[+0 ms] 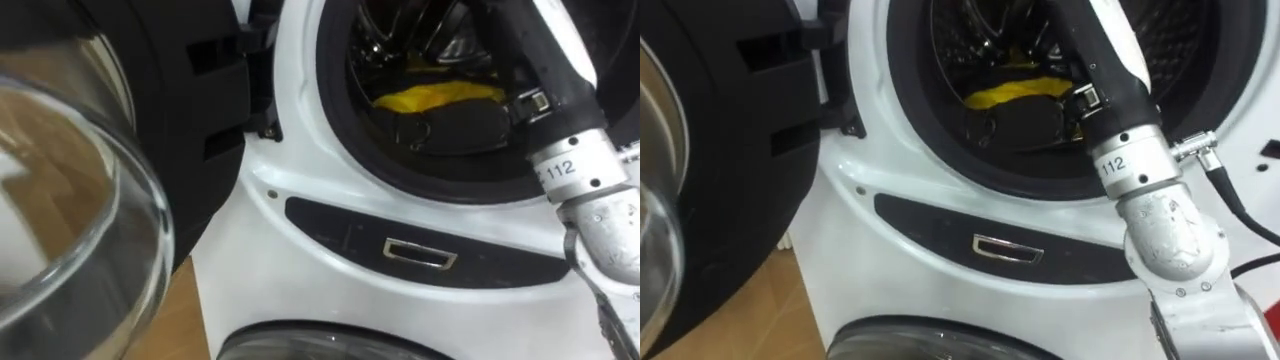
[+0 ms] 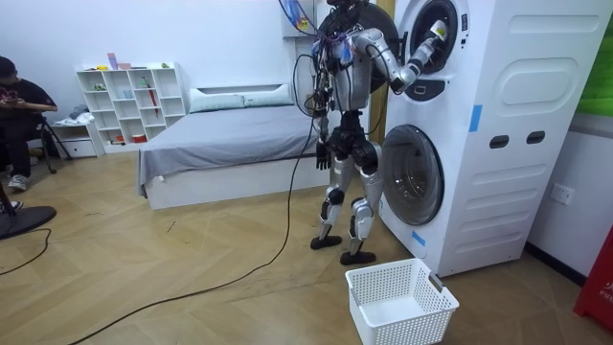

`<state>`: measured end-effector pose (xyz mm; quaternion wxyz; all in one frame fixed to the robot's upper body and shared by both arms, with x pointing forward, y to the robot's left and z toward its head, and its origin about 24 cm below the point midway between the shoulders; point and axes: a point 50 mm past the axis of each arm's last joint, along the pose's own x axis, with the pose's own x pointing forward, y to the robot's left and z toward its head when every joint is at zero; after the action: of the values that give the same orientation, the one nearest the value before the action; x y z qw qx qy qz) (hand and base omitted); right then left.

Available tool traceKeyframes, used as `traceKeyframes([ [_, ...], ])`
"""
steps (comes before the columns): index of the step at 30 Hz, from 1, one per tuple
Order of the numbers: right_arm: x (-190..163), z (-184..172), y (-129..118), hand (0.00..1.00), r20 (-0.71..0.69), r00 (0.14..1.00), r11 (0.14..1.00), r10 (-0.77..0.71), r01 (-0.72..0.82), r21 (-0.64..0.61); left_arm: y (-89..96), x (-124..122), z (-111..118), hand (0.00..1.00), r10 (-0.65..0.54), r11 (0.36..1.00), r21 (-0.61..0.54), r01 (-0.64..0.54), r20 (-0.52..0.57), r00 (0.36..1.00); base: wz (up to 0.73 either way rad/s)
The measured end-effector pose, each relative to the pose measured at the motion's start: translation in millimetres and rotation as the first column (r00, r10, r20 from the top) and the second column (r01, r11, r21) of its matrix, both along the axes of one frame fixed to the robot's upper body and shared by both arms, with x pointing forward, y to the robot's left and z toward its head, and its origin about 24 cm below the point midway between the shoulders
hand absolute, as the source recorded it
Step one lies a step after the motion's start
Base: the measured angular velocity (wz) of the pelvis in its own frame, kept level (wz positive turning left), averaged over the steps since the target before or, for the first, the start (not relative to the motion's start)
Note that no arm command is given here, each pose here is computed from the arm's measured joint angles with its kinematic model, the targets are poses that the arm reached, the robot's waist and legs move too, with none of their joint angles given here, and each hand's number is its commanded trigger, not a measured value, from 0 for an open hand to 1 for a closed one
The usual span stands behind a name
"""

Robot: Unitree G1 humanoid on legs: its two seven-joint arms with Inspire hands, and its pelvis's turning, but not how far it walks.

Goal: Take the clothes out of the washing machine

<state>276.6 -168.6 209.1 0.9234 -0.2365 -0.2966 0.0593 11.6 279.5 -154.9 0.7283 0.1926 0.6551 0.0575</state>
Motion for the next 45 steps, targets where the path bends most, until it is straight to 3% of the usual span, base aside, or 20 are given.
traceKeyframes([
  [6, 0, 6, -7, 0.00, 0.053, 0.995, 0.996, -0.083, 0.084, -0.030, -0.5, -5, 0, 0.00, 0.006, 1.000, 0.002, -0.006, -0.013, 1.000, 0.10],
  [10, -1, 8, -8, 0.00, 0.155, 0.966, 0.945, -0.206, 0.238, -0.224, 1.2, -5, 0, 0.00, 0.029, 1.000, 0.001, -0.029, -0.017, 0.999, 0.04],
  [15, 2, 5, -14, 0.00, 0.170, 0.947, 0.880, -0.272, 0.317, -0.354, 3.1, -1, 1, 0.00, 0.052, 0.999, -0.013, -0.052, -0.008, 0.999, 0.09],
  [22, 32, -24, -53, 0.00, -0.027, 0.880, 0.733, -0.474, 0.378, -0.566, 9.3, 2, 4, 0.00, 0.085, 0.996, 0.008, -0.085, -0.006, 0.996, 0.03],
  [34, 70, -43, -76, 0.00, -0.262, 0.776, 0.700, -0.574, 0.299, -0.648, 13.9, -1, 6, 0.00, 0.112, 0.994, -0.004, -0.112, -0.049, 0.993, 0.03],
  [45, 75, -51, -87, 0.00, -0.368, 0.708, 0.676, -0.603, 0.209, -0.707, 18.6, 10, 9, 0.00, 0.107, 0.994, 0.004, -0.107, -0.026, 0.994, 0.00],
])
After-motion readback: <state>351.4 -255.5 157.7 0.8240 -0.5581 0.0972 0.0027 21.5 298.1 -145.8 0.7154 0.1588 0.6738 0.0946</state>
